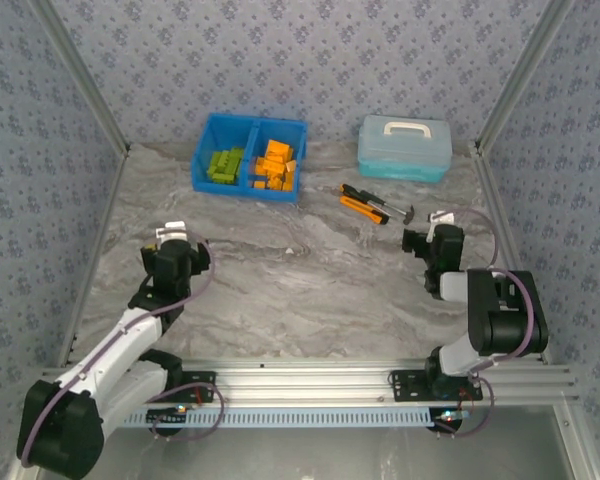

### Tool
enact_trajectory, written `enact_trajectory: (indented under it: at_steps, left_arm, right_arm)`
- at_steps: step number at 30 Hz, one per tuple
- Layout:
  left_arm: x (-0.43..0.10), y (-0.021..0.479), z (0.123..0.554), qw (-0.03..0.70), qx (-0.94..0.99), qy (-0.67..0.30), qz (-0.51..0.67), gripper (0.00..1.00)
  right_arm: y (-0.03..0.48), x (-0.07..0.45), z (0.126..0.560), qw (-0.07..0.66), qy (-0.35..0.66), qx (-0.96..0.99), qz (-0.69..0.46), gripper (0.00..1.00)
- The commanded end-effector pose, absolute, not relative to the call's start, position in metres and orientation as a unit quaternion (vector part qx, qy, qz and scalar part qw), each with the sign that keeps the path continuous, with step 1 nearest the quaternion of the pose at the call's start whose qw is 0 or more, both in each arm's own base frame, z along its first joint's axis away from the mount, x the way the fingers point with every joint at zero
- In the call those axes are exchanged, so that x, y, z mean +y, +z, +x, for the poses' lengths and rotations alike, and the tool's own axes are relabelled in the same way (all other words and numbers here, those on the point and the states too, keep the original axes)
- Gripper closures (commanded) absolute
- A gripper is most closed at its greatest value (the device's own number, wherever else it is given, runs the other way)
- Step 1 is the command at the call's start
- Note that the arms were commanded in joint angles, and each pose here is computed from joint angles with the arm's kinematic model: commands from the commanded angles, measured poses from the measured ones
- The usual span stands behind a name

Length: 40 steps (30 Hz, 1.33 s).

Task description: Sort the legos into containers by color

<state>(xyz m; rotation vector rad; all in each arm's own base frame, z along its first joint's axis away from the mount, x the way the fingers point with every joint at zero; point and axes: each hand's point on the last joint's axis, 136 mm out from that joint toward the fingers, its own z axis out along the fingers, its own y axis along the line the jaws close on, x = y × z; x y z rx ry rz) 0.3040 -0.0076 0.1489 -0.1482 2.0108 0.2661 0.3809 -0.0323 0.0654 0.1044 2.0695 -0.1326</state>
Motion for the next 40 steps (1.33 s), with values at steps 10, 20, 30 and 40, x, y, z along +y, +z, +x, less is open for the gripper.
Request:
enact_trajectory:
  at_steps: [10,20,30,40]
  left_arm:
    - [0.034,0.128,0.352,0.548,0.823,0.105,-0.106,0.01]
    - [0.026,0.095,0.402,0.537,0.841,0.036,-0.059,0.01]
    - [0.022,0.088,0.396,0.553,0.831,0.035,-0.05,0.01]
    - [0.015,0.089,0.398,0.554,0.832,0.021,-0.033,0.01]
  right_arm:
    - [0.083,-0.016,0.391,0.546,-0.024,0.837,0.009,0.0]
    - [0.083,-0.016,0.391,0.545,-0.022,0.838,0.009,0.0]
    - [0.083,-0.016,0.391,0.545,-0.022,0.838,0.009,0.0]
    - [0.083,-0.016,0.391,0.544,-0.023,0.838,0.009,0.0]
